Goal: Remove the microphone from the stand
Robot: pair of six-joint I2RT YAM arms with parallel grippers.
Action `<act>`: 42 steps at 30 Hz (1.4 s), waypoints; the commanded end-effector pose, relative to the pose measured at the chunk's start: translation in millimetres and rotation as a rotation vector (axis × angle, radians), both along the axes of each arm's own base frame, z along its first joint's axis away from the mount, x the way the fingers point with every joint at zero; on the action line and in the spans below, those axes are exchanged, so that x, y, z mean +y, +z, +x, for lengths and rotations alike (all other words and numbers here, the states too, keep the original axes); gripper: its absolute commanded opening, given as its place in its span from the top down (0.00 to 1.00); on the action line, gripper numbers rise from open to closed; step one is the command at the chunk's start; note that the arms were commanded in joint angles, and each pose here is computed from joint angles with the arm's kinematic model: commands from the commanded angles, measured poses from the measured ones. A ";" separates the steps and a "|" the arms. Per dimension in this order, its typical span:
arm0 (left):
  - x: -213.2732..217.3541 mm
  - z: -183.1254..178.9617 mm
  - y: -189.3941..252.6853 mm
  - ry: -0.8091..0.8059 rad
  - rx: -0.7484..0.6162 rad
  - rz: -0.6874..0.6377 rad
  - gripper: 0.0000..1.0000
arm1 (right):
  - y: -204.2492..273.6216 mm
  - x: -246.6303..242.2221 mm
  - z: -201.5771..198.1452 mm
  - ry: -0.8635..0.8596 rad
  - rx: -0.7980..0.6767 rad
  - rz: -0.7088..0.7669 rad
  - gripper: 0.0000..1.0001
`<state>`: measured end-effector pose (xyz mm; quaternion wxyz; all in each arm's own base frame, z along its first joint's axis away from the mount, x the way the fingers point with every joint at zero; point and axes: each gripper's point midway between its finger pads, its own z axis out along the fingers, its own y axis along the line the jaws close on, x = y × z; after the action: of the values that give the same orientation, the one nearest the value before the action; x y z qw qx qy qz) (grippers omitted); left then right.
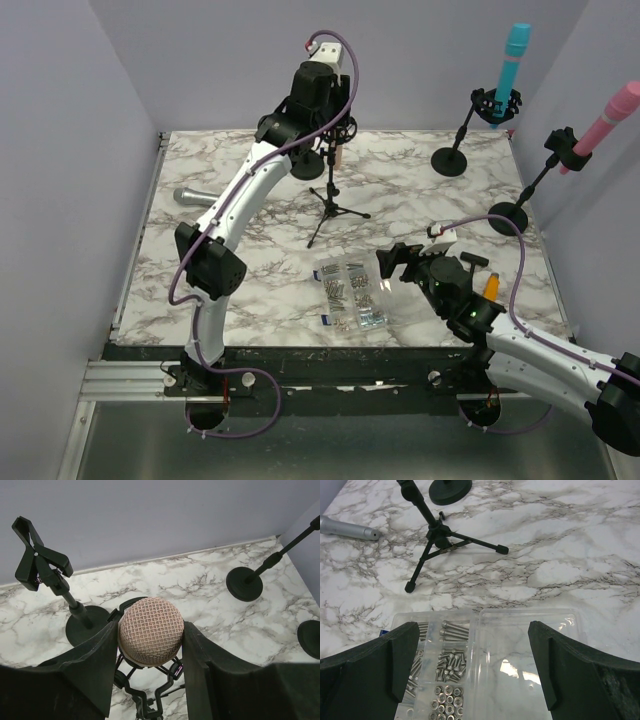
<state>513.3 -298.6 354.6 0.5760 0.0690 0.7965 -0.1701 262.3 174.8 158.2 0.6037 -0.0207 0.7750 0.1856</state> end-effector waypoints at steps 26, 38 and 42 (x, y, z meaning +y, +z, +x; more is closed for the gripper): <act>154.8 -205.2 164.1 0.100 -0.228 -0.119 1.00 | 1.6 -5.6 0.9 -0.030 -0.018 -0.003 0.00; 285.3 -215.4 -115.4 0.512 0.454 -0.576 1.00 | 5.0 -0.8 -2.0 -0.001 -0.017 0.021 0.00; 310.7 -204.1 -176.4 0.641 0.574 -0.849 1.00 | 4.0 -1.2 -2.1 -0.002 -0.015 0.018 0.00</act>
<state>291.3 20.4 200.6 0.3904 -0.3577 0.8341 -0.1546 262.1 173.2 163.8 0.6099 -0.0158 0.7696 0.1886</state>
